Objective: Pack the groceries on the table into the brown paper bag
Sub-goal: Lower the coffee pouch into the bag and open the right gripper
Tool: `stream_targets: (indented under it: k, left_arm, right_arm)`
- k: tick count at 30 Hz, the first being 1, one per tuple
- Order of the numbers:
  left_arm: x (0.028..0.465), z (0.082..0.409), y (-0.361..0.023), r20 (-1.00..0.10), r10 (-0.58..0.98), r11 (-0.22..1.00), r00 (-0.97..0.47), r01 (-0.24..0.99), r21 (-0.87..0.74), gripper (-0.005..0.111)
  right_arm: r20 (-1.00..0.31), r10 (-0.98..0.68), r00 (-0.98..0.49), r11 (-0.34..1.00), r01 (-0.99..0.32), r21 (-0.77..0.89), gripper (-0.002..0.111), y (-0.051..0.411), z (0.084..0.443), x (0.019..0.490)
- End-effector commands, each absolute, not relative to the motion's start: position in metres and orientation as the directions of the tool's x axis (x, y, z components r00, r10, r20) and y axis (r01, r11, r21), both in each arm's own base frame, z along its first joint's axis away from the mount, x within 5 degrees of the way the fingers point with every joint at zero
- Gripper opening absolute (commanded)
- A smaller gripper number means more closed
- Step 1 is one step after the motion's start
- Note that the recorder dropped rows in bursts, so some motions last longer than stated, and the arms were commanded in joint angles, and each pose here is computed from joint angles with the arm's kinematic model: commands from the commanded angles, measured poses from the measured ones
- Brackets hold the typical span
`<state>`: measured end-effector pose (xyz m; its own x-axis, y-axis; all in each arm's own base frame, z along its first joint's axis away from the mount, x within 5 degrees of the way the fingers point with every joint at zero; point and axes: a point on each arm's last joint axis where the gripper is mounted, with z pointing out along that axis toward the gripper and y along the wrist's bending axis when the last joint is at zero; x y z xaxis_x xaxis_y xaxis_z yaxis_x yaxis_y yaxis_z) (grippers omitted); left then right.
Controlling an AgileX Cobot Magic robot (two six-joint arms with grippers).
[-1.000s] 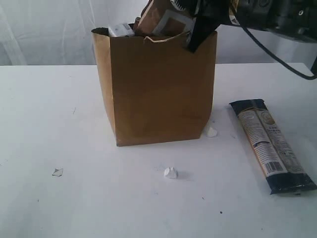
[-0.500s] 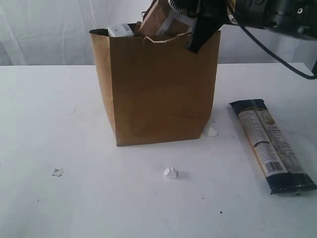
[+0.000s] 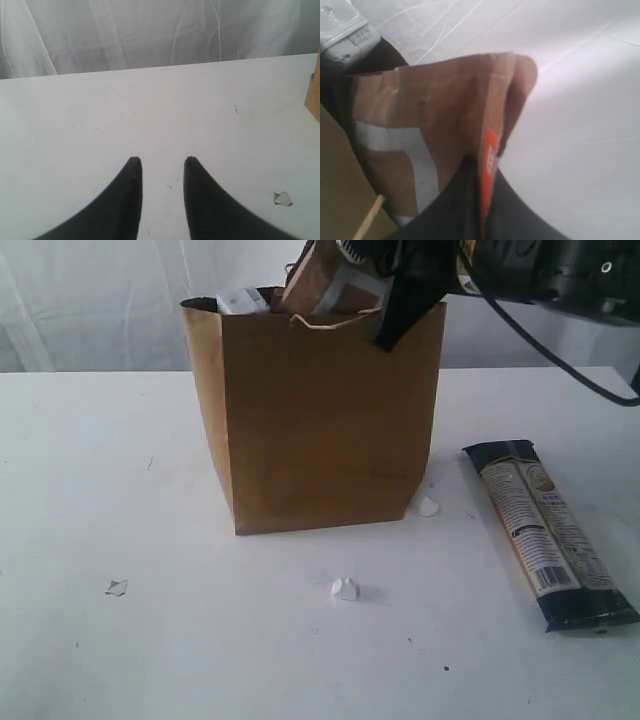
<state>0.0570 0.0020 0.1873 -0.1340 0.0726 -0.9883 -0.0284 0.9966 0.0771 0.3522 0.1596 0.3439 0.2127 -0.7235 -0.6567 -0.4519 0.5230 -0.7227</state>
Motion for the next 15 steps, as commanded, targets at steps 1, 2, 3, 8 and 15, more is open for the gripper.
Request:
stream_targets:
  k: [1, 2, 3, 8, 15]
  left_arm:
    - [0.0568, 0.1868, 0.0021, -0.989, 0.062, 0.997, -0.132, -0.032, 0.066, 0.035]
    - [0.0568, 0.1868, 0.0021, -0.989, 0.062, 0.997, -0.132, -0.032, 0.066, 0.035]
    - [0.0568, 0.1868, 0.0021, -0.989, 0.062, 0.997, -0.132, -0.032, 0.066, 0.035]
    - [0.0568, 0.1868, 0.0021, -0.989, 0.062, 0.997, -0.132, -0.032, 0.066, 0.035]
    - [0.0568, 0.1868, 0.0021, -0.989, 0.062, 0.997, -0.132, -0.032, 0.066, 0.035]
  right_arm:
    - [-0.668, -0.706, 0.234, 0.523, -0.464, -0.715, 0.000, 0.1624, 0.3447, 0.3501]
    - [-0.669, -0.703, 0.240, 0.521, -0.467, -0.715, 0.000, 0.1638, 0.3449, 0.3495]
    - [-0.669, -0.702, 0.243, 0.519, -0.469, -0.715, 0.000, 0.1652, 0.3449, 0.3488]
    - [-0.674, -0.698, 0.241, 0.524, -0.471, -0.710, 0.008, 0.1653, 0.3449, 0.3488]
    - [-0.712, -0.667, 0.217, 0.564, -0.477, -0.674, 0.059, 0.1643, 0.3477, 0.3474]
